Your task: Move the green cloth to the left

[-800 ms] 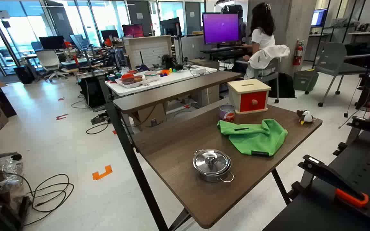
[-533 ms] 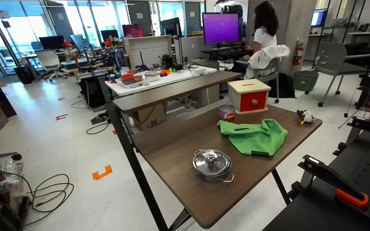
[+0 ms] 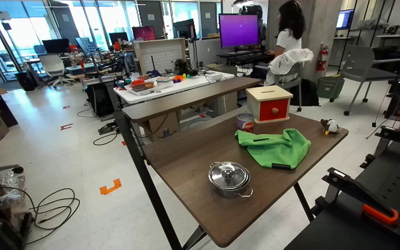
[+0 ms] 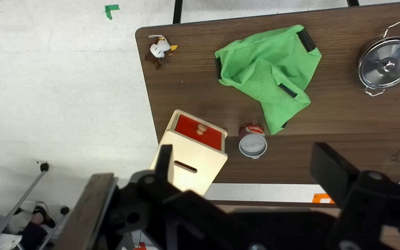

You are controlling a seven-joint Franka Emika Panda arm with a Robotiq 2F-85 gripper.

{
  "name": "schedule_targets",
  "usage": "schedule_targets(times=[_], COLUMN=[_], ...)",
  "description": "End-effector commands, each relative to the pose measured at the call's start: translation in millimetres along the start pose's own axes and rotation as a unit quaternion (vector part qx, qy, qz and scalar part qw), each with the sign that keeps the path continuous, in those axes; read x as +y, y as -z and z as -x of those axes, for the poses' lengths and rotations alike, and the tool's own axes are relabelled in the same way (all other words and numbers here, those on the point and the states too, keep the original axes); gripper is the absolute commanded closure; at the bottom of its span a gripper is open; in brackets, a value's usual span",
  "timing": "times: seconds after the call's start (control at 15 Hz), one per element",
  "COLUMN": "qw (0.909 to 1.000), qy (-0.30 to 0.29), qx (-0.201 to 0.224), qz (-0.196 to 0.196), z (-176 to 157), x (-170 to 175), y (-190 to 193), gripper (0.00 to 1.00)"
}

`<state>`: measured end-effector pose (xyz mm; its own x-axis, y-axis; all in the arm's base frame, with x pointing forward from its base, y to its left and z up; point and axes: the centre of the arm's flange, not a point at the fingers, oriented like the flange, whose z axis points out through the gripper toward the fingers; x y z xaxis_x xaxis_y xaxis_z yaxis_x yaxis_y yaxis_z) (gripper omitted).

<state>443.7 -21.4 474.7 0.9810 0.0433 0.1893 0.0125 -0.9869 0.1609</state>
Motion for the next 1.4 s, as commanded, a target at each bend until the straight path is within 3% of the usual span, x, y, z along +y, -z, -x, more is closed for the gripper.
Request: schedule_targets(times=[0.0, 0.53, 0.87, 1.33], qw=[0.9999, 0.9912, 0.9909, 0.9898], qy=[-0.003, -0.064, -0.088, -0.108], qx=[-0.007, -0.098, -0.086, -0.081], qz=[-0.011, -0.061, -0.055, -0.043], z=[-11.1, -25.5, -23.4, -21.5], x=[0.4, -38.8, -49.2, -48.3], y=[-27.6, -166.6, -260.5, -351.2], gripper=[0.00, 0.00, 0.00, 0.00])
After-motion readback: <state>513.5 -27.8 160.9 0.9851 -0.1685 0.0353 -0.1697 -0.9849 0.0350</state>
